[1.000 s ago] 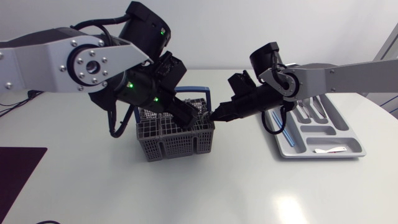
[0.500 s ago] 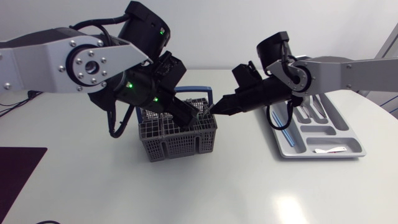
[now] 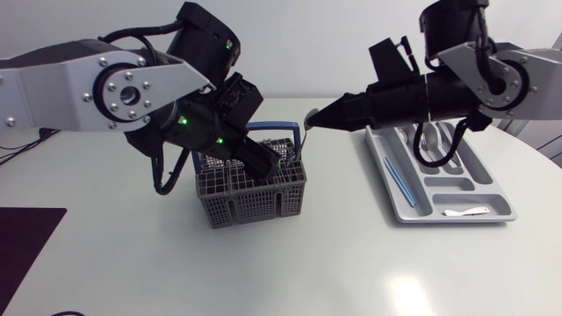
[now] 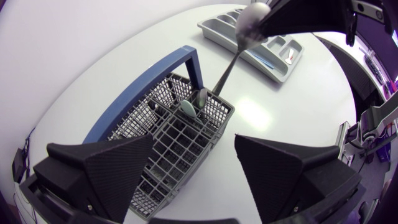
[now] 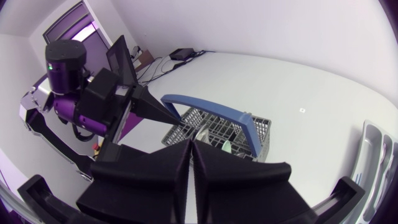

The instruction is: Unload the cutlery basket into the drawer organizer.

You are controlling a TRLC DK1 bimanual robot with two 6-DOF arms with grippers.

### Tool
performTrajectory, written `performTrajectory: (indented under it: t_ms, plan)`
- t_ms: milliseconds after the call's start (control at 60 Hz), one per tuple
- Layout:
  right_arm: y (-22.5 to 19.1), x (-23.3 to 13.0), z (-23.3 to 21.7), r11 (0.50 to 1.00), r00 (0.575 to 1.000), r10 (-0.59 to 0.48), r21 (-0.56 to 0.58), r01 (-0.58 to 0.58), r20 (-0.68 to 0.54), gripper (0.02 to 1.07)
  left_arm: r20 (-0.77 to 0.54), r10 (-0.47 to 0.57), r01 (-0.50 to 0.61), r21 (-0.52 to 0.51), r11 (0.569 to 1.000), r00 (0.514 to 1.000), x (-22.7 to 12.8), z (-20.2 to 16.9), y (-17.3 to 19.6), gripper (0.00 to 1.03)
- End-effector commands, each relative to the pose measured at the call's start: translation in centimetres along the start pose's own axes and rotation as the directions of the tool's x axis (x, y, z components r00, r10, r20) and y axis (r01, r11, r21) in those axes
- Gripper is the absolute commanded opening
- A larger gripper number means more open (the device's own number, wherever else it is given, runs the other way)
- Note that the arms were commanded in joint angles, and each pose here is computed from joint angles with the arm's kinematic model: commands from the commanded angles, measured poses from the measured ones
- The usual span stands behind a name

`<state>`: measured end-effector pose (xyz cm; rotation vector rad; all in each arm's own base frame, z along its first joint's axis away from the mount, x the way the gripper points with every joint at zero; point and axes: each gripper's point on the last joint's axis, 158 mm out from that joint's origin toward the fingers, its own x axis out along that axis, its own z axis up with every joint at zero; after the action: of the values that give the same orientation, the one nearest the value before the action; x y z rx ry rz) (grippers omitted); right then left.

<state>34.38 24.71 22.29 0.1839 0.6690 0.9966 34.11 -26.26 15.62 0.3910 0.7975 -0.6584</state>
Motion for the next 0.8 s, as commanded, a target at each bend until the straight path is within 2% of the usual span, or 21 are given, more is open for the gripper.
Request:
performTrajectory:
  t_ms: [0, 233, 450, 633, 783]
  plan:
    - [0.5, -1.0, -0.6, 0.999, 1.000, 0.009, 0.044, -0.009, -0.001, 0.08, 0.000, -0.003, 0.003, 0.021, 1.000, 1.000, -0.4, -0.6, -0.3, 0.91]
    - [-1.8, -6.0, -1.3, 0.992, 0.992, -0.127, -0.011, 0.127, -0.006, 0.08, 0.000, -0.003, 0.003, 0.024, 1.000, 1.000, -0.4, -0.6, -0.3, 0.91]
    - [-7.9, -10.3, -6.4, 0.944, 0.936, -0.328, -0.068, 0.322, -0.128, 0.08, 0.006, -0.004, 0.003, 0.026, 1.000, 1.000, -0.4, -0.2, -0.3, 0.91]
    - [-14.1, -14.4, -11.2, 0.867, 0.838, -0.499, -0.132, 0.481, -0.221, 0.08, 0.011, -0.007, 0.007, 0.029, 1.000, 1.000, -0.5, 0.0, -0.5, 0.91]
    - [-18.3, -17.6, -14.3, 0.771, 0.720, -0.637, -0.221, 0.597, -0.276, 0.08, 0.010, -0.009, 0.009, 0.032, 0.999, 1.000, -0.4, 0.0, -0.7, 0.91]
